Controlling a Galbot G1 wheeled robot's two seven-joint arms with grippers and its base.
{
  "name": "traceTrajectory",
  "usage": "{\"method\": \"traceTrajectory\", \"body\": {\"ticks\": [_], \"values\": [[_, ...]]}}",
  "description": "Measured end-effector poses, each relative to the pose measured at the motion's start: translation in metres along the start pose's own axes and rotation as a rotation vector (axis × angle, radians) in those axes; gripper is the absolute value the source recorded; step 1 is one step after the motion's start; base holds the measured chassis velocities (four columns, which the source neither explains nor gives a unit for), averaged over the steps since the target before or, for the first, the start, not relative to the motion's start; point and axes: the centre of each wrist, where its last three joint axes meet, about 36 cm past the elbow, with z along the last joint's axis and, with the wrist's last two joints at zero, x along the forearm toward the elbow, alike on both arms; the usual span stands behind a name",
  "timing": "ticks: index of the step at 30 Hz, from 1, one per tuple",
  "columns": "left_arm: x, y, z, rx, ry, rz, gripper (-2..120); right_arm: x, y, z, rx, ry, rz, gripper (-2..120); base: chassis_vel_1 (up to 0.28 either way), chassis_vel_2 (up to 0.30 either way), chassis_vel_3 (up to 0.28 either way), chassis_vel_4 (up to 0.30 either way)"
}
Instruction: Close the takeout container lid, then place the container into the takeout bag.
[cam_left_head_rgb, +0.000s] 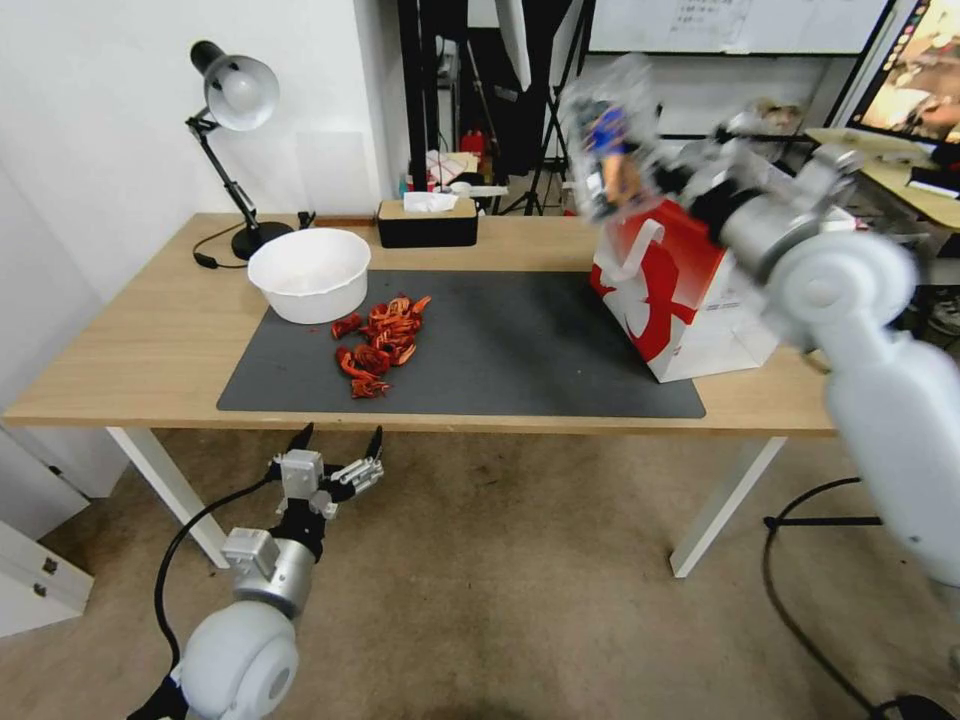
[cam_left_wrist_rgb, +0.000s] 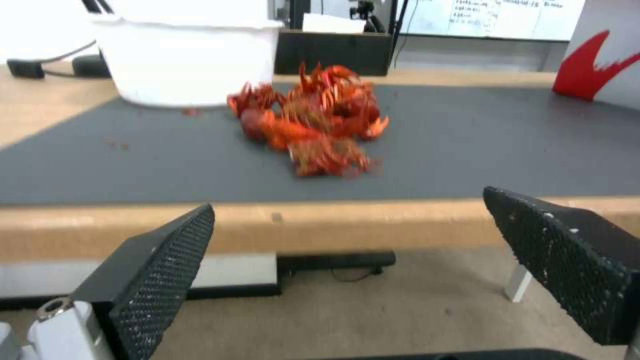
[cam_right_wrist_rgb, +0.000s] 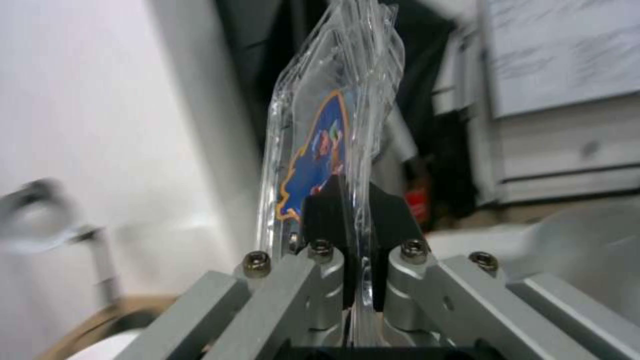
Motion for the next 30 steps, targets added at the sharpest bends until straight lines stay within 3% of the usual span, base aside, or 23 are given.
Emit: {"method": "traceTrajectory", "body": {"ticks": [1,3,6,14,21,30], "values": [[0.000,0.000,0.000,0.000,0.000,0.000,100,0.000,0.000,0.000,0.000,0.000,0.000,0,0.000,0.000,0.000,0.000],[0.003,-0.005,0.004,0.011,0.004,0.001,100,-0.002,-0.025,-0.006,0.072,-0.030,0.077,0,0.000,0.000,0.000,0.000],[0.004,-0.006,0.006,0.017,0.004,-0.002,100,-0.002,-0.044,-0.007,0.109,-0.039,0.126,0,0.000,0.000,0.000,0.000],[0.007,-0.008,0.008,0.020,0.008,-0.002,100,0.003,-0.062,0.007,0.098,0.037,0.180,0,0.000,0.000,0.000,0.000],[0.009,-0.011,0.010,0.022,0.012,-0.003,100,0.005,-0.059,0.029,-0.009,0.118,0.195,30,0.000,0.000,0.000,0.000],[0.011,-0.012,0.008,0.023,0.015,-0.005,100,0.012,-0.052,0.040,-0.002,0.117,0.167,59,0.000,0.000,0.000,0.000]]}}
